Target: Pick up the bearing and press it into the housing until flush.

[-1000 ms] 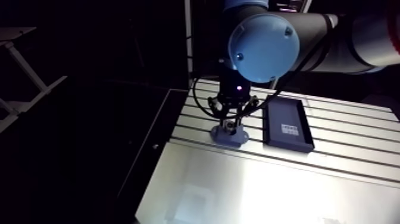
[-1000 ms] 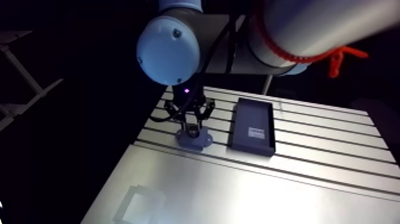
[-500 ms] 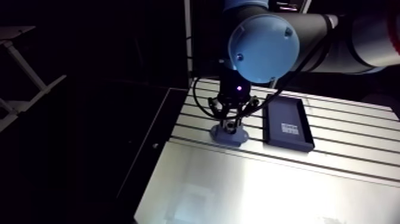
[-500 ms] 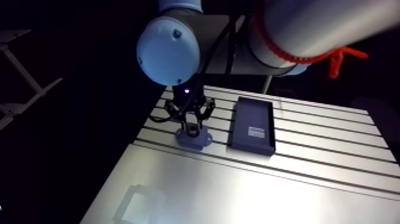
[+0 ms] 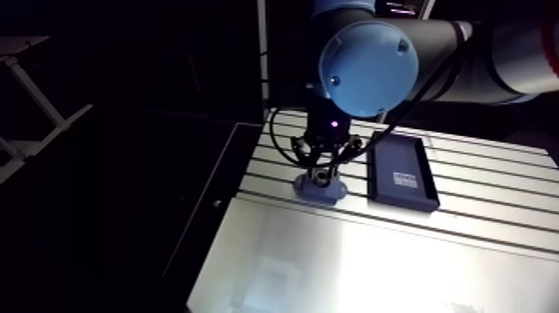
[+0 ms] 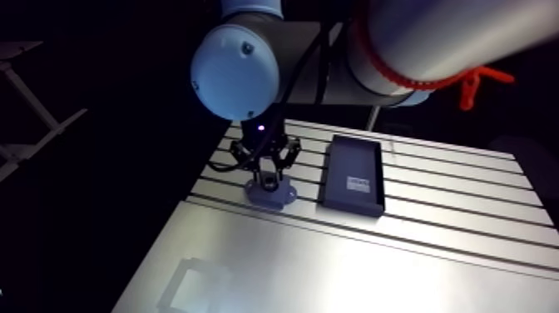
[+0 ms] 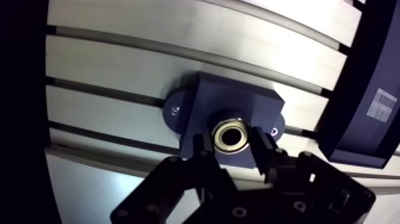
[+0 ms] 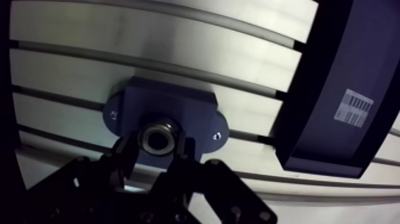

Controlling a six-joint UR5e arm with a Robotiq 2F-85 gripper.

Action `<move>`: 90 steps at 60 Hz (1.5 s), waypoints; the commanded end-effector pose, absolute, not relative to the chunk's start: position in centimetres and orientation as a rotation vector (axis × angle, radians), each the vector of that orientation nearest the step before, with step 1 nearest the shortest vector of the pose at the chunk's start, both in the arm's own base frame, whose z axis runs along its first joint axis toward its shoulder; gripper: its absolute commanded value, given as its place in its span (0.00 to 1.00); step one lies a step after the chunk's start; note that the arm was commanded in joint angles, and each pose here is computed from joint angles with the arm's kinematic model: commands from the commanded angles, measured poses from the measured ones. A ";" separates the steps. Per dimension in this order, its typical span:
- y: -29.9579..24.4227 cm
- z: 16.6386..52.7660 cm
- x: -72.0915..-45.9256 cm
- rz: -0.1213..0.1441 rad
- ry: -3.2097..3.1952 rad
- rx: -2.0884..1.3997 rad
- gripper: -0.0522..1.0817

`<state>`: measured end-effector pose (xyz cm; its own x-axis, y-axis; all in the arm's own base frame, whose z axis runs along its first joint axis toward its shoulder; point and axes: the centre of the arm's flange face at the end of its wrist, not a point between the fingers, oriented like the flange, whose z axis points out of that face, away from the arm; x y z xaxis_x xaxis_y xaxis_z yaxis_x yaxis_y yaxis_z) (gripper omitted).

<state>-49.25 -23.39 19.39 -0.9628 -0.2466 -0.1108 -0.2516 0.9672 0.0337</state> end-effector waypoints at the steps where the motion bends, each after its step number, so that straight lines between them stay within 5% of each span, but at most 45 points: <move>1: -23.3 19.4 -49.3 0.072 3.010 -0.380 0.56; 90: -23.0 18.9 -48.9 0.073 2.999 -0.372 0.56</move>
<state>-48.91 -23.00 18.90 -0.9627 -0.2405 -0.1237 -0.2463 0.9686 0.0331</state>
